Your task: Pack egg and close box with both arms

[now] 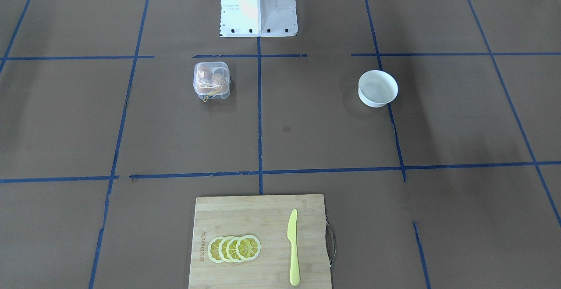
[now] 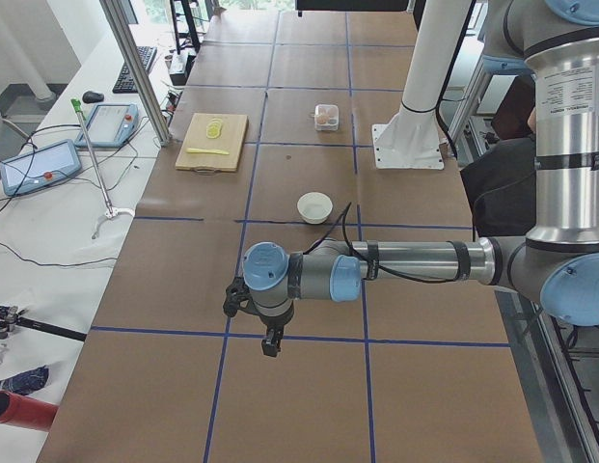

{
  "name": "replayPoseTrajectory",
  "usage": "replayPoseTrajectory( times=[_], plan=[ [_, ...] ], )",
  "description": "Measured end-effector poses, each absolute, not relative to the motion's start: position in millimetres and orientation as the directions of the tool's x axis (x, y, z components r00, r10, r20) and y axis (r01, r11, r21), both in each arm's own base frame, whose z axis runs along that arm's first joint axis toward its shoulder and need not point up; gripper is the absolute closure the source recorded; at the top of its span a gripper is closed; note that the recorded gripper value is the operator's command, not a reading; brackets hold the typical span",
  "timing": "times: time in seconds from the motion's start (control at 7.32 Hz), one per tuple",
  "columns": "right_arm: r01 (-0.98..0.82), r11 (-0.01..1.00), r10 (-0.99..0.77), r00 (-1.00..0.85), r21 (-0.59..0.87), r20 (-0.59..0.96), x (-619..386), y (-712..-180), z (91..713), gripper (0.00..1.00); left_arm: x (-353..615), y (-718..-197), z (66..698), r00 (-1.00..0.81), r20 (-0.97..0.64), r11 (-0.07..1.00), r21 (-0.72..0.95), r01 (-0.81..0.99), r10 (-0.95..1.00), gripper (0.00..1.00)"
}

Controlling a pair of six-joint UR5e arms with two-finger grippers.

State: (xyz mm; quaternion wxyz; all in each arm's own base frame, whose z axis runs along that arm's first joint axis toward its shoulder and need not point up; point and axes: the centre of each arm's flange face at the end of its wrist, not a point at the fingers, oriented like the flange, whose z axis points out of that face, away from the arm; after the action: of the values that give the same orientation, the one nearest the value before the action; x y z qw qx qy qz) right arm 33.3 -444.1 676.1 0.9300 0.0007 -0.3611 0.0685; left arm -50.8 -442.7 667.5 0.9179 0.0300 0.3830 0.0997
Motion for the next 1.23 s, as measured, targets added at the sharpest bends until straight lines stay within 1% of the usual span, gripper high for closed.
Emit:
replayPoseTrajectory(
  times=[1.23],
  plan=[
    [-0.111,0.993,0.102,0.732,-0.029,0.674,25,-456,668,0.0,-53,-444,659,0.688,-0.693,0.977,0.15,-0.154,0.215,0.0]
  ],
)
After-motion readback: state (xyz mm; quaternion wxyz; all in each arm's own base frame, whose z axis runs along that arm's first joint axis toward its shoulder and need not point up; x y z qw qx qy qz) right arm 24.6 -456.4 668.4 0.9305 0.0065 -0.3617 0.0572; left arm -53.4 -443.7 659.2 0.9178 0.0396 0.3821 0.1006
